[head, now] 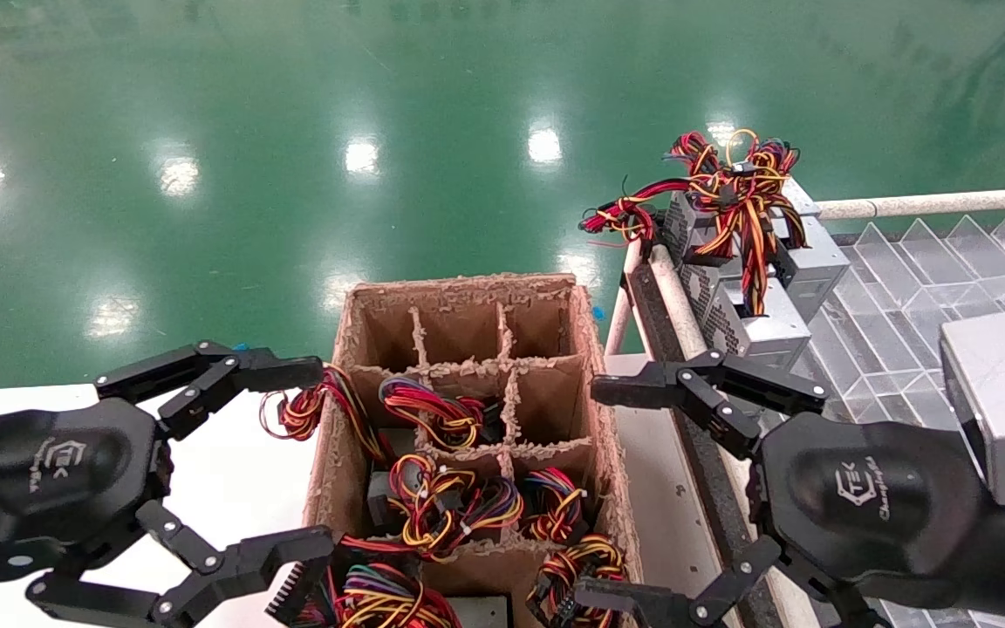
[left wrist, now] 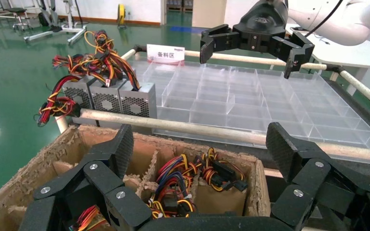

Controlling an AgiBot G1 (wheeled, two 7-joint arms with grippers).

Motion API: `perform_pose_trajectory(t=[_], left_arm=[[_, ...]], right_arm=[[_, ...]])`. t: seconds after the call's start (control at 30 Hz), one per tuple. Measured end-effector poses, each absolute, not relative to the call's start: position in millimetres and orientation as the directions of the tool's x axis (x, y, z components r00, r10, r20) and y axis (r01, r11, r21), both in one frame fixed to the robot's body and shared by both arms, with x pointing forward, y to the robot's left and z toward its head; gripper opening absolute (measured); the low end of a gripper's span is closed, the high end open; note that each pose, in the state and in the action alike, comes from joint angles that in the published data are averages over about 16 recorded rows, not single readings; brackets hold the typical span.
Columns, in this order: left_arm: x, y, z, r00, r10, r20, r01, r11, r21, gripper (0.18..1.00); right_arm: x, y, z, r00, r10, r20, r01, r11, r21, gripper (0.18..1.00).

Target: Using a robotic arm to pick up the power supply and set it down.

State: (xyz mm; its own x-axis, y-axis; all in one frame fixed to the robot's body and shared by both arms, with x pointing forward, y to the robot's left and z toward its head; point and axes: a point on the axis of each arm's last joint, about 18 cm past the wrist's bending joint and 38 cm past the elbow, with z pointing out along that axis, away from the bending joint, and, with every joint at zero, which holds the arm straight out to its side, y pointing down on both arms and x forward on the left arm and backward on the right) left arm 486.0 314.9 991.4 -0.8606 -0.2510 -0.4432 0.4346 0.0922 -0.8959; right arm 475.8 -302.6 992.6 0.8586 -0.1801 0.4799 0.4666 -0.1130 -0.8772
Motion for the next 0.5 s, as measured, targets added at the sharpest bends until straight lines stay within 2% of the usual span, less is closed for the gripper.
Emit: perform_pose_trajectory(t=[0.3, 0.5], left_arm=[[486.0, 314.9, 991.4, -0.861, -0.251, -0.443, 0.435, 0.092, -0.896, 0.991], [486.0, 314.9, 991.4, -0.861, -0.251, -0.443, 0.435, 0.092, -0.896, 0.956]], right_arm=[[475.9, -302.6, 992.4, 0.859, -0.18, 0.48, 0.466, -0.114, -0.877, 1.0], [479.8, -301.0, 990.3, 0.854, -0.18, 0.489, 0.471, -0.135, -0.872, 1.0]])
